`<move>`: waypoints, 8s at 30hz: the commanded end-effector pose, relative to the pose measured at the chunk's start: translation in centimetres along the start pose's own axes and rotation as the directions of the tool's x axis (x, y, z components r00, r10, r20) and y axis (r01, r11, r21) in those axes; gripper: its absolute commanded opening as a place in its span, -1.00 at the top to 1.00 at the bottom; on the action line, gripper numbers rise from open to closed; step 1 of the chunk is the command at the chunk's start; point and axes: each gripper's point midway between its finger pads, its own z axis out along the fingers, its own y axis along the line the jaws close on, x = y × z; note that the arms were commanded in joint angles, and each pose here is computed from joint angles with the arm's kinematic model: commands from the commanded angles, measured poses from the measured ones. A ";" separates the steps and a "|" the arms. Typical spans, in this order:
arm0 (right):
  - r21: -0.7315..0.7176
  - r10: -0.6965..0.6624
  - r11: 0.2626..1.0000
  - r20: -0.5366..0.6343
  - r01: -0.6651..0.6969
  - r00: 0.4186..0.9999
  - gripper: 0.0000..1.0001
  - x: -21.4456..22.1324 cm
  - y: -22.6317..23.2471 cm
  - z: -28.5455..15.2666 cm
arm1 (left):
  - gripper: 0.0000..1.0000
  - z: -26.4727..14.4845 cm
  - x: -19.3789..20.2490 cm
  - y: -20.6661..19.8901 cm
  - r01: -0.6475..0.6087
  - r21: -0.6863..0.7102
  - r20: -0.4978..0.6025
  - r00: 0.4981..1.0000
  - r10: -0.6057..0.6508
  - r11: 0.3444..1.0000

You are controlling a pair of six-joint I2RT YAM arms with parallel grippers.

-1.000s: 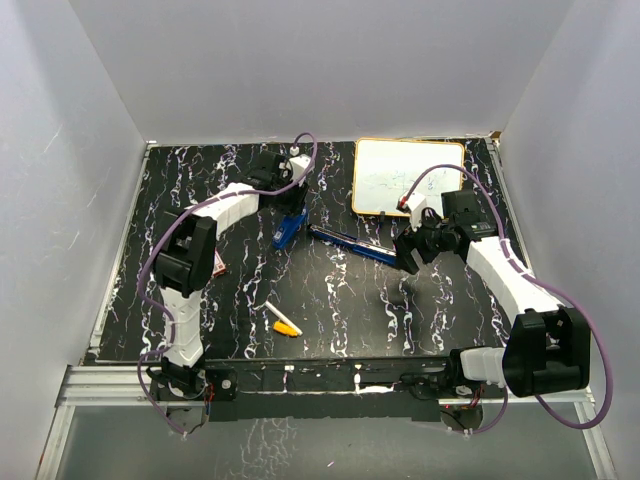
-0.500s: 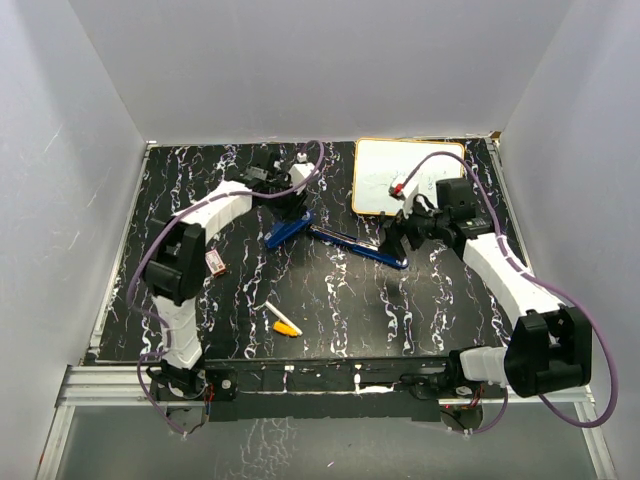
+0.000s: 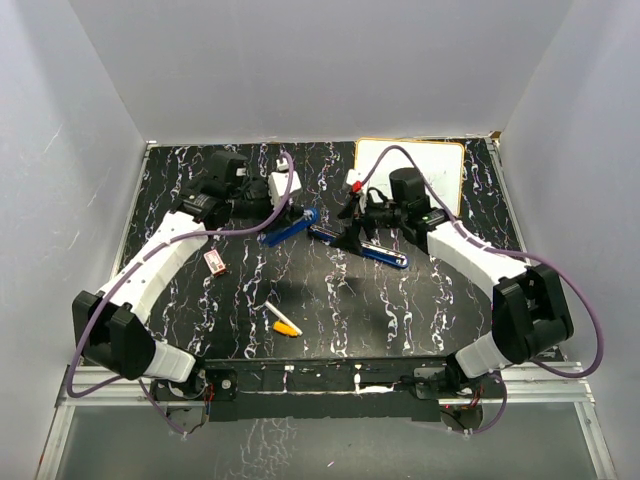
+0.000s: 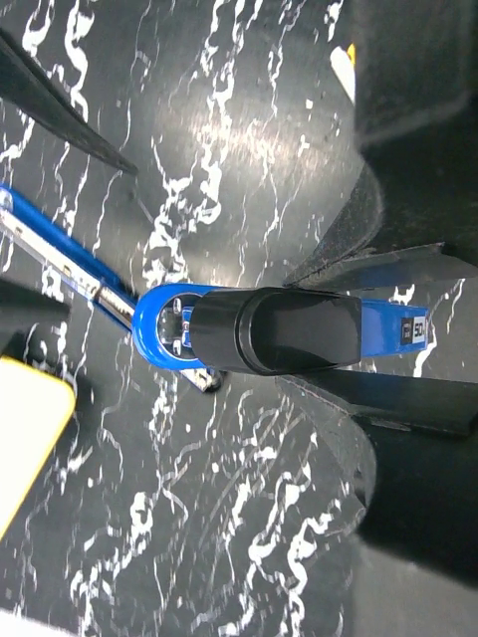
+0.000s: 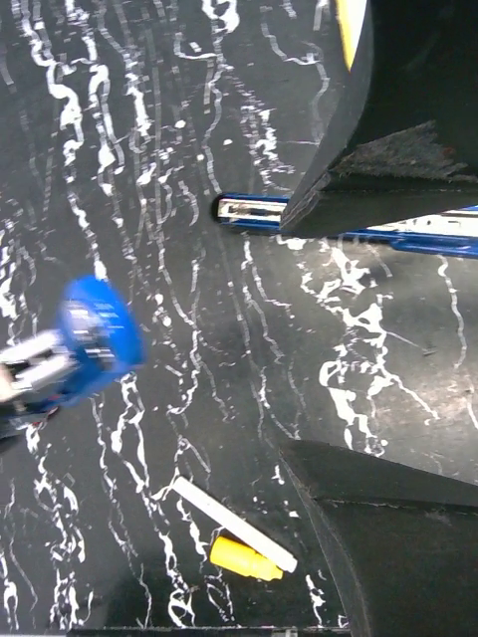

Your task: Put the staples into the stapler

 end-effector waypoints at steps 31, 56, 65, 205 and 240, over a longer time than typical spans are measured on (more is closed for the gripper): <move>0.002 -0.154 0.987 -0.325 0.163 0.933 0.84 15.1 0.0 -1.2 | 1.00 3.2 5.5 -5.2 -0.161 0.271 0.106 0.985 0.137 0.949; 0.018 0.015 1.000 -0.569 -0.006 0.822 0.39 22.0 -0.3 -2.3 | 0.57 4.5 20.1 -2.9 -0.051 0.272 -0.251 0.960 0.122 0.961; 0.075 0.112 0.994 -0.628 -0.083 0.770 0.11 23.0 1.5 -3.4 | -0.16 4.9 20.9 -0.6 -0.066 0.212 -0.311 0.941 0.131 0.975; 0.478 0.337 0.871 -0.409 -0.116 0.848 -0.17 12.4 -2.1 -1.6 | -0.95 -8.6 24.0 4.9 0.324 -0.493 -0.384 0.752 -0.536 0.807; 0.492 0.174 0.869 -0.416 0.060 0.892 -0.46 7.2 -4.1 -3.6 | -0.48 -5.6 22.5 -7.9 0.769 0.032 -0.517 0.559 -0.648 0.638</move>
